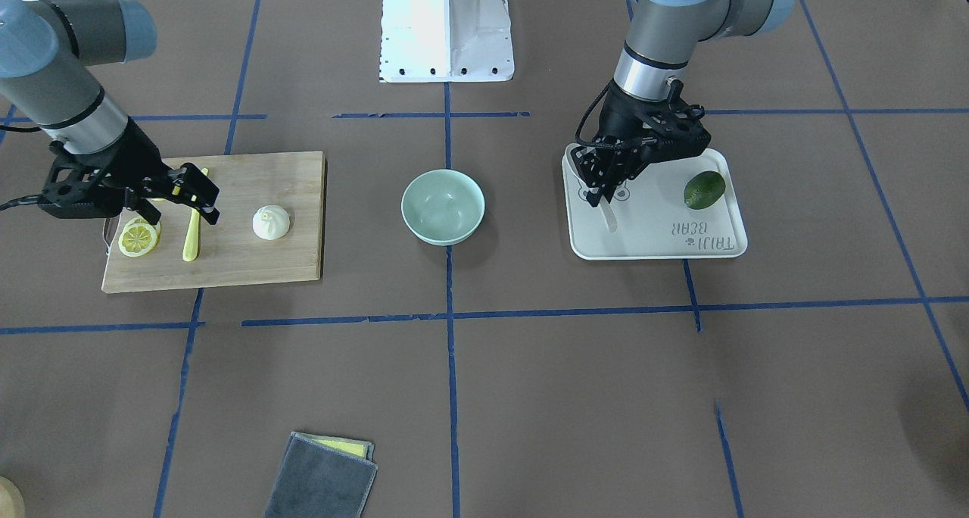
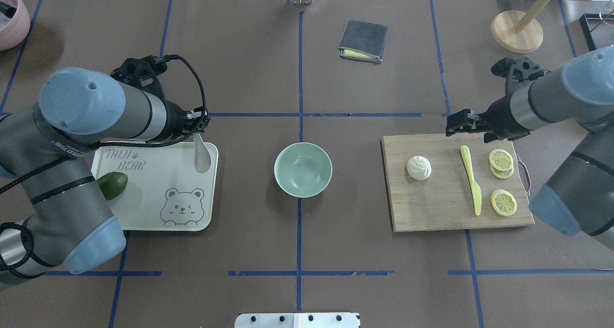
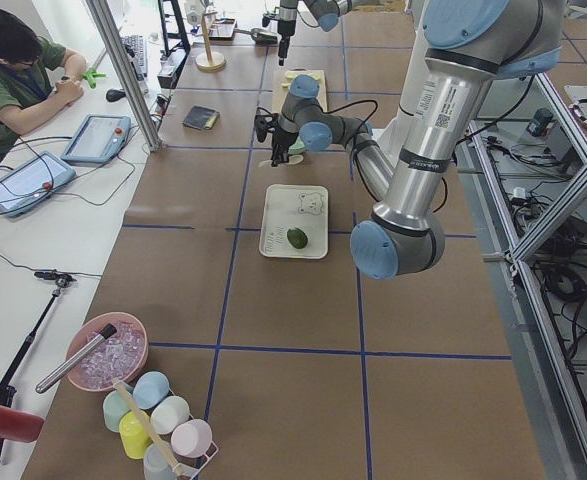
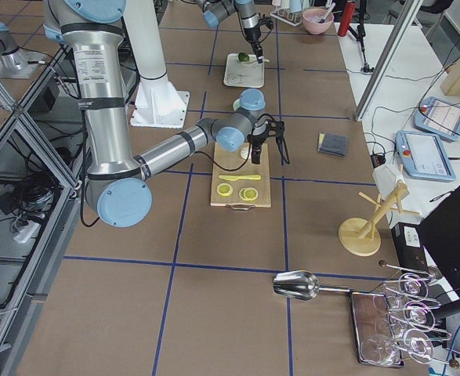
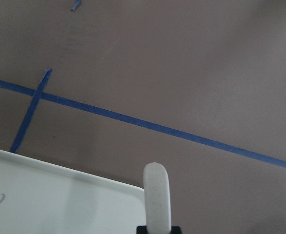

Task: Put spoon and bun in bowl

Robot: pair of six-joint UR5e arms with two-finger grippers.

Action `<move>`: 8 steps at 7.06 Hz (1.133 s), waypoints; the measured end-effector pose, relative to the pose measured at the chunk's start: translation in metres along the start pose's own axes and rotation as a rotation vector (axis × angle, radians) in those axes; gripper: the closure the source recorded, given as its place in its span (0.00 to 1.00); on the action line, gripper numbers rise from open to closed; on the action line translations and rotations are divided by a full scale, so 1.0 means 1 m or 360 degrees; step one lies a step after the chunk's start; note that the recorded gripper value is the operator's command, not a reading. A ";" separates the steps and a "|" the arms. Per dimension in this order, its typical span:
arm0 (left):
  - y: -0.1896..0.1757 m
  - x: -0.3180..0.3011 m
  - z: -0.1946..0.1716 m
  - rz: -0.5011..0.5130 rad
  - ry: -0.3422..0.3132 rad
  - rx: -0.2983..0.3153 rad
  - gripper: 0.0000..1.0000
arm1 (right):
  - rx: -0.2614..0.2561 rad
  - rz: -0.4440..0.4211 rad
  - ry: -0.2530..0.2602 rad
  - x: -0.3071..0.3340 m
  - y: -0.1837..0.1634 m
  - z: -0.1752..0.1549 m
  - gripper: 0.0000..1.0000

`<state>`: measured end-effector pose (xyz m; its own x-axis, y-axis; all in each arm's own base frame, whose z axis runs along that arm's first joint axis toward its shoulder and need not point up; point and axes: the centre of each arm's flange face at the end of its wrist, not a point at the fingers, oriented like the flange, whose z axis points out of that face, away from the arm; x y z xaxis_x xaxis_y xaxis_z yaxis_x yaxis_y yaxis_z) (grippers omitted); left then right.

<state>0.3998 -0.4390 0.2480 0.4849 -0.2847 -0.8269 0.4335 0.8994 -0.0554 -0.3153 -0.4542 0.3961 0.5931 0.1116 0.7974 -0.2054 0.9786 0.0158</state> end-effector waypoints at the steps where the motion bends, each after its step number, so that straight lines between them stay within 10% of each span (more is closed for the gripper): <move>1: 0.000 0.006 0.001 -0.0035 0.0016 -0.0004 1.00 | 0.0020 -0.0023 0.0013 -0.026 0.021 0.019 0.00; 6: 0.001 0.012 0.005 -0.0064 0.0036 -0.0008 1.00 | 0.0006 -0.0105 0.0083 -0.053 0.065 0.063 0.07; 8: 0.001 0.012 0.007 -0.0064 0.0032 -0.0009 1.00 | 0.0033 -0.0117 0.0112 -0.049 0.063 0.069 0.27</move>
<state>0.4118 -0.4438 0.2421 0.4521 -0.3138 -0.8349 0.4477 0.8895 -0.0919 -0.4110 -0.4105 0.3993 0.6600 0.0523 0.7494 -0.1752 0.9808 0.0859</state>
